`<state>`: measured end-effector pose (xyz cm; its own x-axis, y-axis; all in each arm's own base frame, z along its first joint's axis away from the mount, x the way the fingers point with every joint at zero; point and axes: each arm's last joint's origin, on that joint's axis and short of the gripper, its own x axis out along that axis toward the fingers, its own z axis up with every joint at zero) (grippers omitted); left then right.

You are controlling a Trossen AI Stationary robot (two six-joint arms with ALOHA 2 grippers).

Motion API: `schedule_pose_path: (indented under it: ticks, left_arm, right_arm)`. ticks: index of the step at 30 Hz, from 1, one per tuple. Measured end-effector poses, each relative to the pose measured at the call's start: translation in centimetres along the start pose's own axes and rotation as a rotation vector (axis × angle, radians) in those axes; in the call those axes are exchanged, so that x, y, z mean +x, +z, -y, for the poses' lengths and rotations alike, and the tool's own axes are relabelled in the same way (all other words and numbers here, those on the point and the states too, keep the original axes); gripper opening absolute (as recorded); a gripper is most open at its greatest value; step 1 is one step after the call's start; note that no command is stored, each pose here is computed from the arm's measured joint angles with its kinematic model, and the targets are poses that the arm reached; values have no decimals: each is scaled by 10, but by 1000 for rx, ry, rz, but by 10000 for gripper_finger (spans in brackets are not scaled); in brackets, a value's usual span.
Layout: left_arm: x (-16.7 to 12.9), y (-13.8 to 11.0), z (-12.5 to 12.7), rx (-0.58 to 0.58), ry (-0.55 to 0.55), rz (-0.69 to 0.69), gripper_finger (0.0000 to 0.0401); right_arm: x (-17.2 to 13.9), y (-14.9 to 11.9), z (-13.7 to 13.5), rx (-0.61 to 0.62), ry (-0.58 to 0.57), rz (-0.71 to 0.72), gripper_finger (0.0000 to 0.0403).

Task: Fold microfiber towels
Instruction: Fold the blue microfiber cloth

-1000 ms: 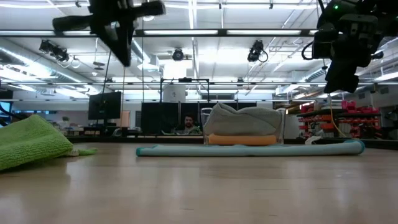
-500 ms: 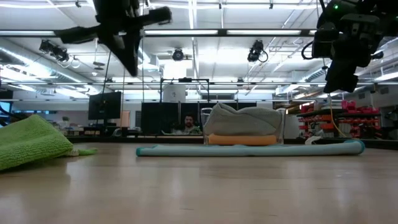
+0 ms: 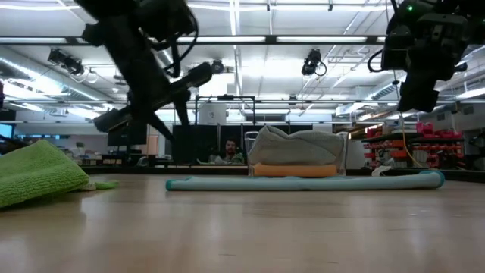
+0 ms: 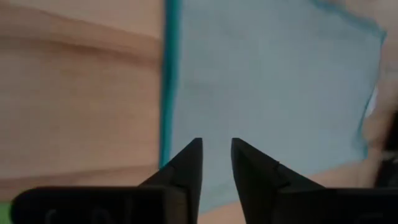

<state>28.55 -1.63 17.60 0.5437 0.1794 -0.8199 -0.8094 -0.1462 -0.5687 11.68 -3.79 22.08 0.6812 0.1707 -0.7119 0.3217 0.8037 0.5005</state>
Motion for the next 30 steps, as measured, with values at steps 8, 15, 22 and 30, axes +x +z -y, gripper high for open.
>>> schedule_pose_path:
  ticks: [8, 15, 22, 30]
  left_arm:
    - [-3, 14, -32, -111, -44, -3, 136]
    - [9, 18, -37, -48, 20, -34, 159]
    - [22, 22, -40, -56, 66, -41, 163]
    - [38, 20, -40, -39, 53, -57, 163]
  right_arm:
    - [3, -3, -7, -25, 34, -37, 172]
    - [3, 0, -10, -41, 44, -1, 172]
    - [3, 0, -9, -16, 44, -2, 172]
    - [3, 0, -9, -11, 33, 1, 172]
